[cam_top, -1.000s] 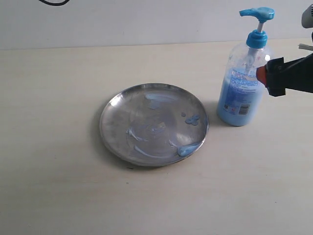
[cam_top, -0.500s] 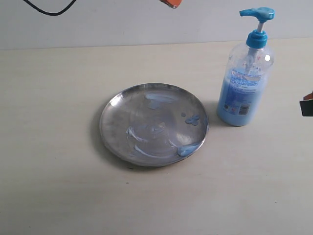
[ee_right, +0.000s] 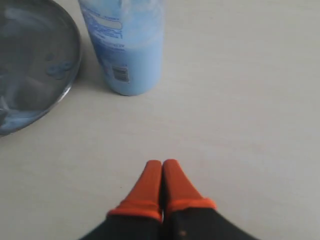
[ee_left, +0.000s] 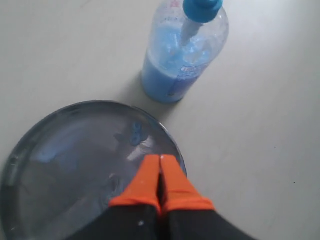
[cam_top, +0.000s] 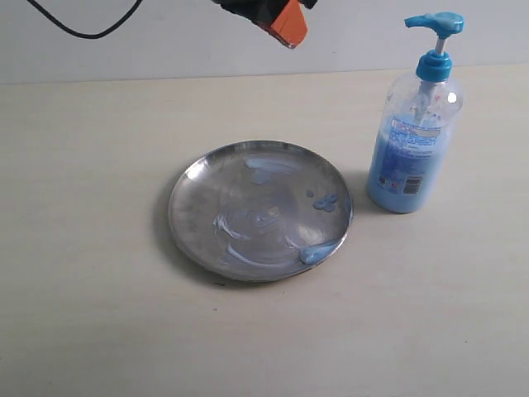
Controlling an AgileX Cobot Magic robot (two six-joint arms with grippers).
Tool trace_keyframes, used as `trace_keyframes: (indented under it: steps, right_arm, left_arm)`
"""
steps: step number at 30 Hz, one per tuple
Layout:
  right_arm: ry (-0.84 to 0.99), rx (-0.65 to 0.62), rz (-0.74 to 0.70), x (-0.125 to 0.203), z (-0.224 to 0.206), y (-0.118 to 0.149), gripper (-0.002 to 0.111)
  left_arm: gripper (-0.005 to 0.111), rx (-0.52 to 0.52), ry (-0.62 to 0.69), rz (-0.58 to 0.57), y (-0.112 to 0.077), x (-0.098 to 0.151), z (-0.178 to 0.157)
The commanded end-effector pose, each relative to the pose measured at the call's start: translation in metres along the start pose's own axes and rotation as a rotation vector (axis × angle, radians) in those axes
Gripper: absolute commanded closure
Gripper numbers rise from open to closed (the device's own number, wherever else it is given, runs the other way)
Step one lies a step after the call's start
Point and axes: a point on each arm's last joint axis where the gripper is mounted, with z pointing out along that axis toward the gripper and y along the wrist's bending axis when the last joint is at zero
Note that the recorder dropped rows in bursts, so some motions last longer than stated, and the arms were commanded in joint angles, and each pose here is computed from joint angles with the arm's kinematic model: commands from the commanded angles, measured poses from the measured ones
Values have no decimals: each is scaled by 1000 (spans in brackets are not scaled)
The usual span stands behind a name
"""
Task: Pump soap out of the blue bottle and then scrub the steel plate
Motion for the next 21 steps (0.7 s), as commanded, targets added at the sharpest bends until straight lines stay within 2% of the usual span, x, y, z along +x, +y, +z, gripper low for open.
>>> trace_keyframes:
  steps: [1,6,9,15,17,21]
  right_arm:
    - [-66,-50,-17,1,-15,4,108]
    - [-212,-41,-13,5,-41,4,108]
    - [-269,-36,-11,12,-40,4,108]
    - [-313,-68,31,18,-41,7,108]
    - [-320,-69,33,18,-41,7,108]
    - [-328,-69,35,17,-42,7,108]
  left_arm:
    - [107,55,3,16,-3,7,7]
    - [107,71,-8,9,2,24,35]
    - [107,93,-24,4,3,30,49]
    - [107,115,71,21,4,47,121]
    - [107,100,81,7,10,54,144]
    - [107,80,83,-19,18,61,167]
